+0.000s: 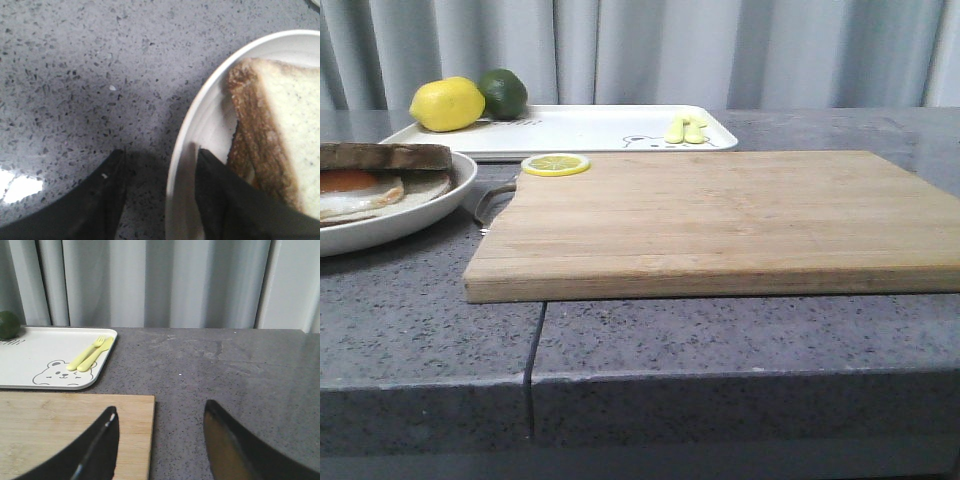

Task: Place bread and move sandwich to tray
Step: 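Grip the plate rim with the left gripper and lift it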

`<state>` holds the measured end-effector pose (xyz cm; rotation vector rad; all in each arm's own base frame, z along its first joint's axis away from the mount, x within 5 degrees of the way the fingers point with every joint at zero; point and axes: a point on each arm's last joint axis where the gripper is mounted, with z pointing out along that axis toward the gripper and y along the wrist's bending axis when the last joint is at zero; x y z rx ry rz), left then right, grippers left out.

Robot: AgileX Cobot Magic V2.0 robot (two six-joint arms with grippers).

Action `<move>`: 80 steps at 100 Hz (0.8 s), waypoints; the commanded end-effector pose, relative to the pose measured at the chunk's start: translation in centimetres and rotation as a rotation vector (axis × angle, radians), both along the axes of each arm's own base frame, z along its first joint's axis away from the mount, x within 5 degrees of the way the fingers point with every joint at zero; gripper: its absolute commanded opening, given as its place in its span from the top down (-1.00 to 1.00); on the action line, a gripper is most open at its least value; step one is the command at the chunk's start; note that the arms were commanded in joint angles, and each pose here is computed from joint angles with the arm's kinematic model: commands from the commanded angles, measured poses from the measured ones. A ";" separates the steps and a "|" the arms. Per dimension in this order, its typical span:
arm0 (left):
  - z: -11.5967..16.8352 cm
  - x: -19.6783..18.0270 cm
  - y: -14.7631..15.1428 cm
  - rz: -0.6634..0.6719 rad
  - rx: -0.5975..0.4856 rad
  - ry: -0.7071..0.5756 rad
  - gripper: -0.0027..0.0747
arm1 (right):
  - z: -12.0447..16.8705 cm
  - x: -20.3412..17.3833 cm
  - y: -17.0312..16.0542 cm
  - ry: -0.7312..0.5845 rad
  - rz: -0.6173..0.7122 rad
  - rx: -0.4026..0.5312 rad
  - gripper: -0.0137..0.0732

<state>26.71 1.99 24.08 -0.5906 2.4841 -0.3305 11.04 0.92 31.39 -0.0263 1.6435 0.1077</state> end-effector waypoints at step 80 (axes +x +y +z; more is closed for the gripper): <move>2.6 0.1 -0.7 0.075 -0.123 -0.121 0.98 | 1.6 -0.1 -0.2 -0.097 -0.021 -0.004 -0.23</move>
